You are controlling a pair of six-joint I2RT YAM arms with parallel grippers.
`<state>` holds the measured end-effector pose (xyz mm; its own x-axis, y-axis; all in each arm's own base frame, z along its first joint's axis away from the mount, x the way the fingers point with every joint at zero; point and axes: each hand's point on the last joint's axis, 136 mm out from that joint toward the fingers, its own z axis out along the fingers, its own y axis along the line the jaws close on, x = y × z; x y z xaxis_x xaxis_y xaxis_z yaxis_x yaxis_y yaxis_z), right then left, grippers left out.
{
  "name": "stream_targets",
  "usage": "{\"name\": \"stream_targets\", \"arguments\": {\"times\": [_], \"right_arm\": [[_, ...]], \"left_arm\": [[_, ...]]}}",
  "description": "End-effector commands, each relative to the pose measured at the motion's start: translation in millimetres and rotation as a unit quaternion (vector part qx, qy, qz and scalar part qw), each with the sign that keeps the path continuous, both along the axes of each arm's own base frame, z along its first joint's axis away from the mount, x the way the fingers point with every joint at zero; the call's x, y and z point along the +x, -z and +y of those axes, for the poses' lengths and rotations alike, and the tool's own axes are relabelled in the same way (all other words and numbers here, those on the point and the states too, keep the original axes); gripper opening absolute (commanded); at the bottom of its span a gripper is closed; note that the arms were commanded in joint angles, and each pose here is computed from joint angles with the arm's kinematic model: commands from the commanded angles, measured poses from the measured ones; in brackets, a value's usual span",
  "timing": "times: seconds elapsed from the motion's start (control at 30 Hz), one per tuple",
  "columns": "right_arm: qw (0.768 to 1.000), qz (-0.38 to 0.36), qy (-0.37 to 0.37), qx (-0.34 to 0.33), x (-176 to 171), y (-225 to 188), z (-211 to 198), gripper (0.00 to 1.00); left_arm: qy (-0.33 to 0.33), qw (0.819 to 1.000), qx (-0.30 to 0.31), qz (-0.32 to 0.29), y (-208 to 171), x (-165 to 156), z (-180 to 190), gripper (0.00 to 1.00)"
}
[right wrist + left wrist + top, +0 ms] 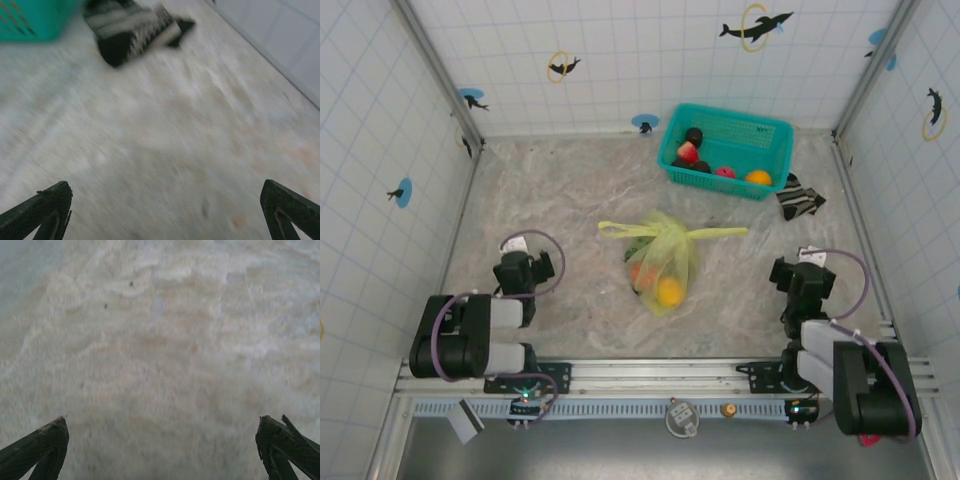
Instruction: Place the fake fruits into the plastic bag and tie a complex knot
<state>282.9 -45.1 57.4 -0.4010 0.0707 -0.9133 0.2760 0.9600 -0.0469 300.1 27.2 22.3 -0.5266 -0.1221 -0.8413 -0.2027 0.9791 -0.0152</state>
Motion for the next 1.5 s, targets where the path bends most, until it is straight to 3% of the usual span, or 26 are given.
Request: {"name": "stream_targets", "arguments": {"times": [0.0, 0.1, 0.17, 0.2, 0.27, 0.33, 0.43, 0.6, 0.83, 1.47], "right_arm": [[0.991, -0.114, -0.069, 0.011, -14, -24, 21, 0.99], [0.991, -0.058, -0.113, 0.029, 7, -9, 35, 0.99], [0.99, -0.08, -0.097, 0.057, 12, -15, 32, 1.0], [0.99, -0.084, -0.092, 0.072, 12, -14, 32, 1.0], [0.989, -0.086, -0.098, 0.066, 5, -9, 35, 1.0], [0.982, -0.14, -0.11, 0.058, 4, -30, 39, 1.0], [0.989, -0.05, -0.136, 0.043, 22, 2, 51, 1.0], [0.993, -0.043, -0.102, 0.031, 27, 4, 41, 1.0], [0.99, -0.043, -0.124, 0.054, 28, 6, 45, 1.0], [0.992, -0.041, -0.113, 0.039, 28, 5, 44, 1.0]], "left_arm": [[0.072, 0.993, -0.004, -0.09, -36, 21, -20, 0.98], [0.034, 0.988, 0.006, -0.149, -49, 6, -5, 0.98], [0.006, 0.983, 0.004, -0.186, -58, -5, 4, 0.98], [0.015, 0.983, 0.004, -0.183, -57, -3, 2, 0.98], [0.058, 0.992, -0.001, -0.116, -33, 13, -11, 0.98], [0.058, 0.991, -0.003, -0.124, -36, 13, -11, 0.98], [0.057, 0.991, 0.0, -0.121, -35, 13, -11, 0.98], [0.049, 0.991, 0.016, -0.124, -36, 12, -10, 0.98], [0.049, 0.991, 0.014, -0.122, -36, 12, -10, 0.98], [0.046, 0.991, 0.014, -0.125, -37, 12, -9, 0.98]]}}
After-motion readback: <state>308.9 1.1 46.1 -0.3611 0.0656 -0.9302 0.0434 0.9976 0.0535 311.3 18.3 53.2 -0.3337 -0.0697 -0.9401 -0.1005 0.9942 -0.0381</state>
